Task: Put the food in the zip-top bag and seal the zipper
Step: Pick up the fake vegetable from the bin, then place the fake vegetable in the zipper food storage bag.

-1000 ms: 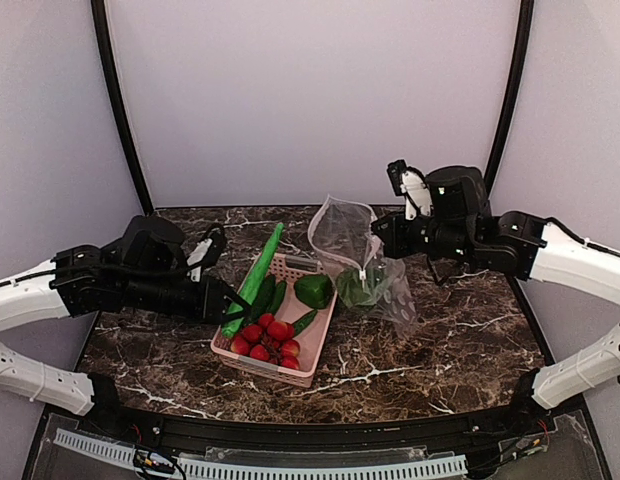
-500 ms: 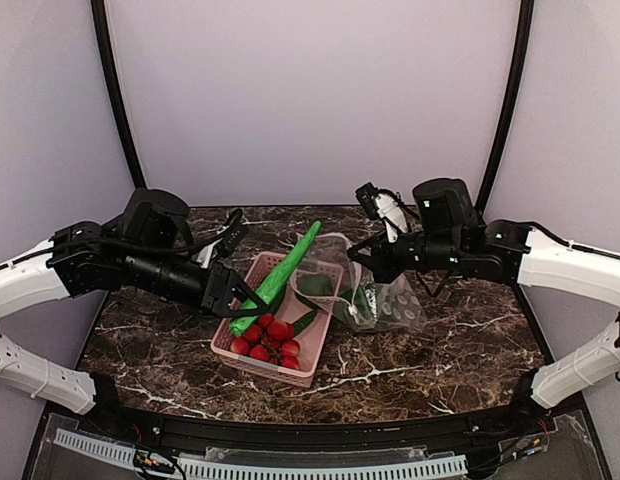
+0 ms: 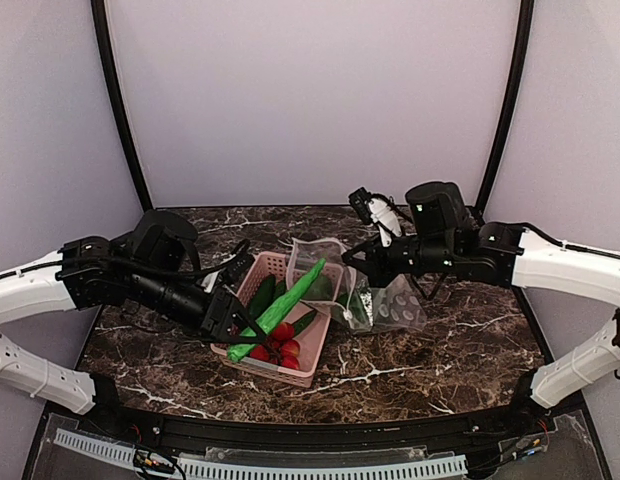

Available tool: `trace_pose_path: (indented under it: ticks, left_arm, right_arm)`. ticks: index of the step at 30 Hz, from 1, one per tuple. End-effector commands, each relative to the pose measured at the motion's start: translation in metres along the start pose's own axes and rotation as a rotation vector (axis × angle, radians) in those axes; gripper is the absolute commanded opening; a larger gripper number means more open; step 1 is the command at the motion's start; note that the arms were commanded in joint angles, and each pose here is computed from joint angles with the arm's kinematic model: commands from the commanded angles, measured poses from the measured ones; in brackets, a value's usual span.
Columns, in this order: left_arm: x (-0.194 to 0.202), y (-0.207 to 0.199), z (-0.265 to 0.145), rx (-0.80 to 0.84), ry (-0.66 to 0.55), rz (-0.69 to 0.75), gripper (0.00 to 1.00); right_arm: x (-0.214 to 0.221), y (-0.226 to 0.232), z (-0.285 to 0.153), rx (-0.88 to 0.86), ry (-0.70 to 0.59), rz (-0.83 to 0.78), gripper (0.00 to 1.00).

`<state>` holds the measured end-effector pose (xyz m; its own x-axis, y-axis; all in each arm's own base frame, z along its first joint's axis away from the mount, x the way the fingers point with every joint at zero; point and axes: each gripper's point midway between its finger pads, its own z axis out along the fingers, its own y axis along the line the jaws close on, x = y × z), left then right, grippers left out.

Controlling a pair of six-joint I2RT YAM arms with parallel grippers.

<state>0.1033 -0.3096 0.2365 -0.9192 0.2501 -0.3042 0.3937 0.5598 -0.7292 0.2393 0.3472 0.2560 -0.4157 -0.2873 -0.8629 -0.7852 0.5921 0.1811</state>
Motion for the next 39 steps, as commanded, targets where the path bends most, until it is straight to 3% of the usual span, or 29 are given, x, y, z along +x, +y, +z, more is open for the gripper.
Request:
trace_pose_path:
  ticks: [1, 9, 18, 26, 32, 35, 39]
  left_arm:
    - [0.010, 0.000, 0.002, 0.034, 0.028, -0.018, 0.20]
    - [0.003, -0.007, 0.013, 0.049, 0.051, 0.012, 0.21]
    - [-0.014, 0.015, 0.028, 0.012, 0.099, -0.022, 0.19]
    - [-0.038, 0.025, 0.036, -0.024, 0.151, 0.033, 0.23]
    - [-0.055, 0.036, 0.040, -0.121, 0.156, 0.089, 0.36]
    - [-0.061, 0.037, 0.037, -0.148, 0.132, 0.108, 0.56]
    - [-0.065, 0.032, 0.028, -0.136, 0.082, 0.122, 0.70]
  right_arm:
    - [-0.009, 0.016, 0.004, -0.052, -0.029, -0.038, 0.00]
    - [0.001, 0.050, 0.010, -0.154, 0.013, -0.112, 0.00]
    - [0.020, 0.095, 0.021, -0.278, 0.078, -0.161, 0.00]
    - [0.029, 0.107, 0.027, -0.301, 0.108, -0.155, 0.00]
    - [0.025, 0.096, 0.024, -0.233, 0.093, -0.105, 0.00]
    - [0.024, 0.091, 0.022, -0.202, 0.090, -0.080, 0.00]
    - [0.023, 0.082, 0.020, -0.155, 0.080, -0.049, 0.00]
